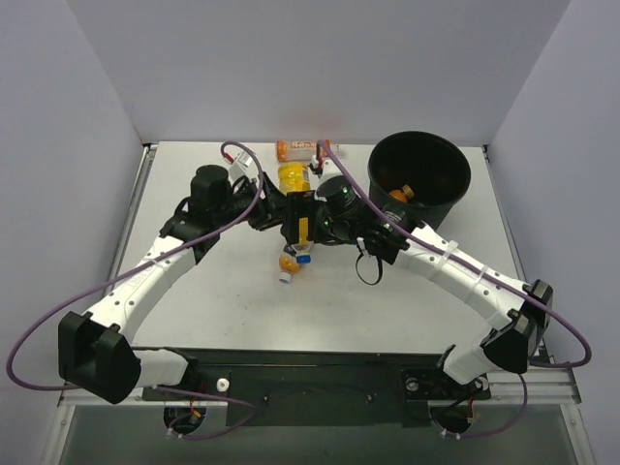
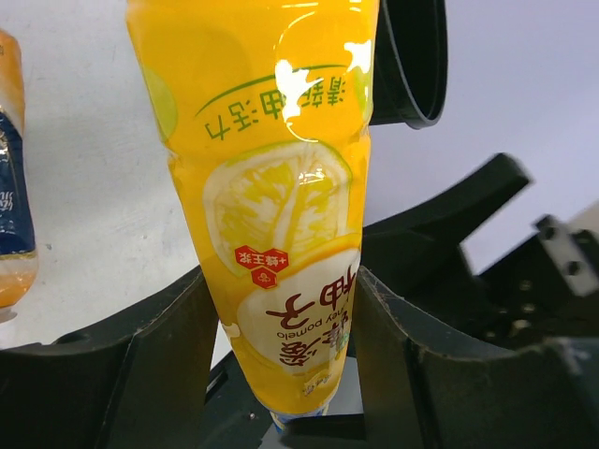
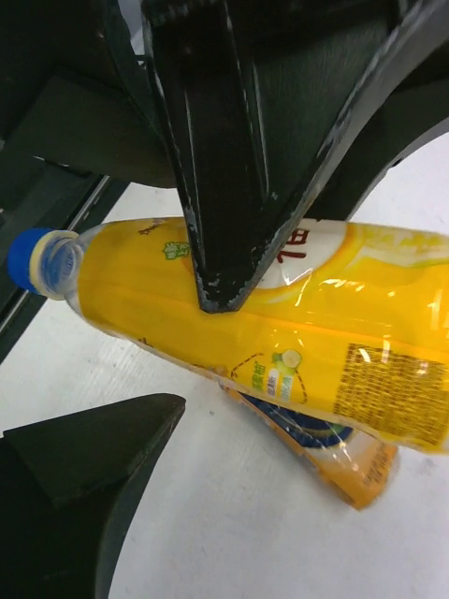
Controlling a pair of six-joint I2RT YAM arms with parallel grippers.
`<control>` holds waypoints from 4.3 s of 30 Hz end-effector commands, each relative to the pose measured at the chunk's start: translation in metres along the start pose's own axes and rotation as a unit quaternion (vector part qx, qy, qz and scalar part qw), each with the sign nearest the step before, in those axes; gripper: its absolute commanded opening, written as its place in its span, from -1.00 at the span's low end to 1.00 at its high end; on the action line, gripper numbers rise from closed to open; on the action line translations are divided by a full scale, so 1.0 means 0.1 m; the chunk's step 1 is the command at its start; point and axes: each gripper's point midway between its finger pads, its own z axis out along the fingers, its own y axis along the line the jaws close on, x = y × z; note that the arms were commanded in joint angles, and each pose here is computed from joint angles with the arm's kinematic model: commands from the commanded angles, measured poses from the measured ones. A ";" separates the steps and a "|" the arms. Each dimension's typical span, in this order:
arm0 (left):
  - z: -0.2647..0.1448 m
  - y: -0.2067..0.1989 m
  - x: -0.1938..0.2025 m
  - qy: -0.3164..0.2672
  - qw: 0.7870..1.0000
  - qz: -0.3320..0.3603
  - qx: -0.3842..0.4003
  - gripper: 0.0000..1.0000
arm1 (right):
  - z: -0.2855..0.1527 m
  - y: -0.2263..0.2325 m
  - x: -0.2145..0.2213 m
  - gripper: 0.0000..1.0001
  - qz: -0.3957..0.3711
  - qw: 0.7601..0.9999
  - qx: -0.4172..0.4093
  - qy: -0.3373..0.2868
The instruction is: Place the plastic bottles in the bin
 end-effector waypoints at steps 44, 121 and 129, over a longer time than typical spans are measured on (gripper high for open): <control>-0.11 1.29 0.46 0.025 0.967 0.058 -0.248 0.94 | -1.05 -2.72 -1.50 0.18 0.028 0.894 0.395 -0.208; -0.12 -0.59 0.45 -0.011 0.982 0.183 0.051 -0.14 | -0.17 -0.44 -0.66 0.09 0.152 0.985 -0.024 -0.085; -0.19 -0.51 0.42 -0.023 0.983 0.180 0.023 0.92 | -0.29 -0.62 -0.95 -0.53 0.121 0.985 0.024 -0.121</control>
